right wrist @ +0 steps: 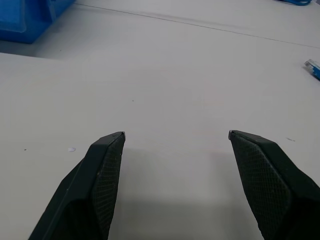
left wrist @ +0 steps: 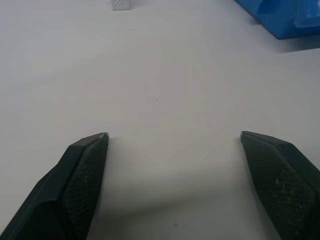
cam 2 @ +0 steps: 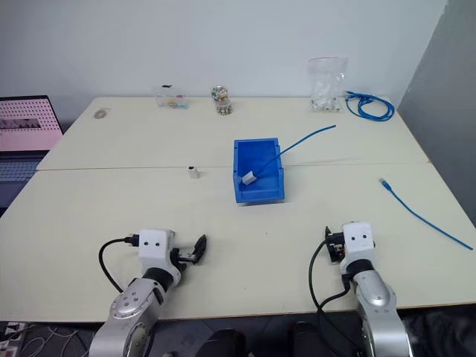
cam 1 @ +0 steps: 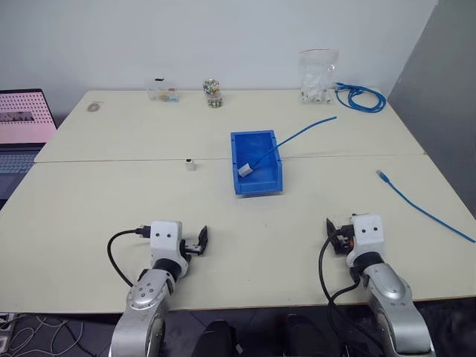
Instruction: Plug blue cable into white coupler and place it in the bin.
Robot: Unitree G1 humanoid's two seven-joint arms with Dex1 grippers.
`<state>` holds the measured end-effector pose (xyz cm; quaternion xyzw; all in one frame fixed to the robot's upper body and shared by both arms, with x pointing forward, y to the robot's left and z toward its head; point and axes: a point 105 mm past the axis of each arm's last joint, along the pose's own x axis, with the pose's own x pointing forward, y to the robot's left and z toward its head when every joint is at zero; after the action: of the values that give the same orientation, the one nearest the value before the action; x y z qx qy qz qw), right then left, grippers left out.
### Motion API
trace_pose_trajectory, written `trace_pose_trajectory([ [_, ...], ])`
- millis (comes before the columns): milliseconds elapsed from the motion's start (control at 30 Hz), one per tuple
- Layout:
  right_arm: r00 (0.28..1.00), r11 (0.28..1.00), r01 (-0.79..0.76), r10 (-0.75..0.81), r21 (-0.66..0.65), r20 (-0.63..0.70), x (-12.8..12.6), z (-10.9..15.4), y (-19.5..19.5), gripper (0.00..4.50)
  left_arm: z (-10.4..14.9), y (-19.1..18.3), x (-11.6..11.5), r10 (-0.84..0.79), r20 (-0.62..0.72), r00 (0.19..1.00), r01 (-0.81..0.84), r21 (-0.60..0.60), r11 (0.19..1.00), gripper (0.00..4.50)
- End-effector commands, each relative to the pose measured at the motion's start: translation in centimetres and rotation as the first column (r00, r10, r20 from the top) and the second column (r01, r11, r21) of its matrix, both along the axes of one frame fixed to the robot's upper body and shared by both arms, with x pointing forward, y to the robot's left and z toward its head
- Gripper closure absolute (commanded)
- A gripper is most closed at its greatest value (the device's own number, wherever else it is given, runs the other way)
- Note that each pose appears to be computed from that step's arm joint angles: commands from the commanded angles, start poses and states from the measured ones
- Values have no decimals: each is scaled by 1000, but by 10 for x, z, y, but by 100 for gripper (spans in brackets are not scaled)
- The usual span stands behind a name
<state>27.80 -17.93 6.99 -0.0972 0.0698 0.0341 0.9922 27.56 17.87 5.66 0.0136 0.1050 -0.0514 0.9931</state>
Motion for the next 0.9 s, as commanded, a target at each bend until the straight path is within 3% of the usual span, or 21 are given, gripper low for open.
trace_pose_trajectory([
  [33,998,1000,19,-19,3,63,-1,15,-4,100,15,-3,2,-26,63,998,24,22,999,8],
  [400,998,999,36,-35,-12,48,-3,11,-10,100,18,-10,8,-50,73,996,51,-7,999,8],
  [600,999,998,6,-3,-69,44,-3,20,-31,100,35,-34,5,-266,111,958,264,29,964,8],
  [733,999,994,-25,29,-106,29,4,38,-74,100,62,-69,9,-536,172,826,527,98,844,8],
  [900,994,994,-99,98,-38,-39,25,68,-126,100,82,-128,16,-830,175,530,802,215,558,8],
])
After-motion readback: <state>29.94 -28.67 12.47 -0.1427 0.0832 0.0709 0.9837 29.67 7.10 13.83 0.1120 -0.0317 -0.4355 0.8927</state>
